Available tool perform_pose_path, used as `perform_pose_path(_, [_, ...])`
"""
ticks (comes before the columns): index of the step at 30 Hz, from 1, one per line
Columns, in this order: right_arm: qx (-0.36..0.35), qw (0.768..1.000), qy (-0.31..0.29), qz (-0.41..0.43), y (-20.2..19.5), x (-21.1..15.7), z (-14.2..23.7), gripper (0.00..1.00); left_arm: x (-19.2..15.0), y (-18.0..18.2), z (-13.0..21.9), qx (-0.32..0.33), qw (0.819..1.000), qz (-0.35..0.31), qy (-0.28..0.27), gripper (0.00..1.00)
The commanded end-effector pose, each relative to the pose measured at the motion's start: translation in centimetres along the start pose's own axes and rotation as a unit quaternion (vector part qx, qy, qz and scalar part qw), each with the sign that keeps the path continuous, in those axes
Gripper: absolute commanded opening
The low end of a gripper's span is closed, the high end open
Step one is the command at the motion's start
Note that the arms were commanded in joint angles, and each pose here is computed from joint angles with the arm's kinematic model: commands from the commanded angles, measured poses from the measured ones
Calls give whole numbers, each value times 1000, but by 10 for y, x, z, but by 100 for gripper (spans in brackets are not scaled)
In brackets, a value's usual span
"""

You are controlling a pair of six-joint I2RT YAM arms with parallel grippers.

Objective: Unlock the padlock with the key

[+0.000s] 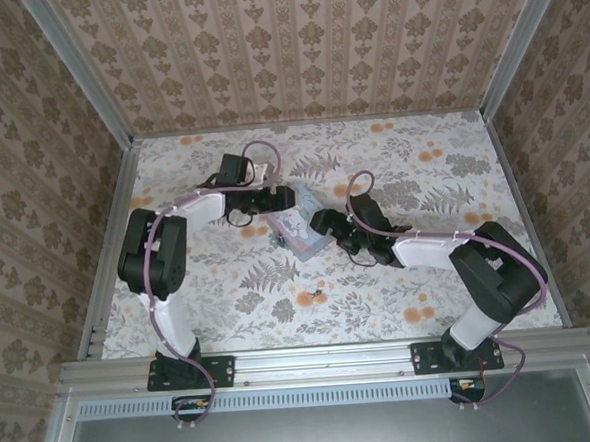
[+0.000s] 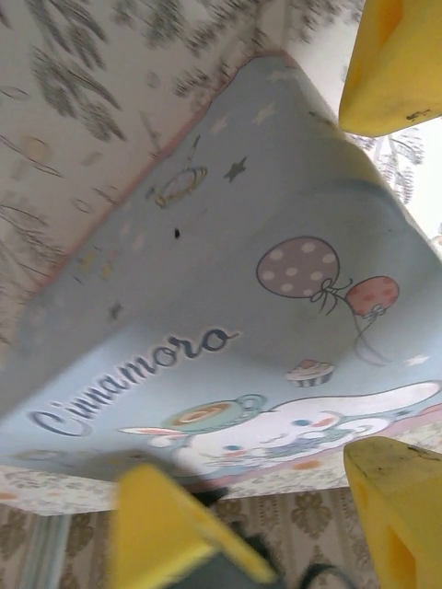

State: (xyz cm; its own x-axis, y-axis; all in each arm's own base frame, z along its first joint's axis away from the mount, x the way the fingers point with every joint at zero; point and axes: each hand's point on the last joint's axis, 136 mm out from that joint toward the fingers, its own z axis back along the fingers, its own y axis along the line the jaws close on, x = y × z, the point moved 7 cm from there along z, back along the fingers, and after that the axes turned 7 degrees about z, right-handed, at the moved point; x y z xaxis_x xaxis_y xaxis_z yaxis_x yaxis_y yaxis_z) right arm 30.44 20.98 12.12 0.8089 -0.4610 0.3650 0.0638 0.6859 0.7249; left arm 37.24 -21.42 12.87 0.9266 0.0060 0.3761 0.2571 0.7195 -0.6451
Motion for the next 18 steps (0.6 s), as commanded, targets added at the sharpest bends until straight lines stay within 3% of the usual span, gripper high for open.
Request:
perform_pose_path(1, [26, 1000, -7, -5, 10, 20, -1, 86, -7, -23, 8, -31, 999, -7, -24, 91])
perform_pose_path(10, [24, 1000, -12, -16, 5, 51, -2, 86, -49, -43, 3, -29, 999, -1, -26, 91])
perform_pose_path(18, [24, 999, -4, -21, 2, 60, -10, 86, -62, -51, -3, -7, 999, 12, -42, 91])
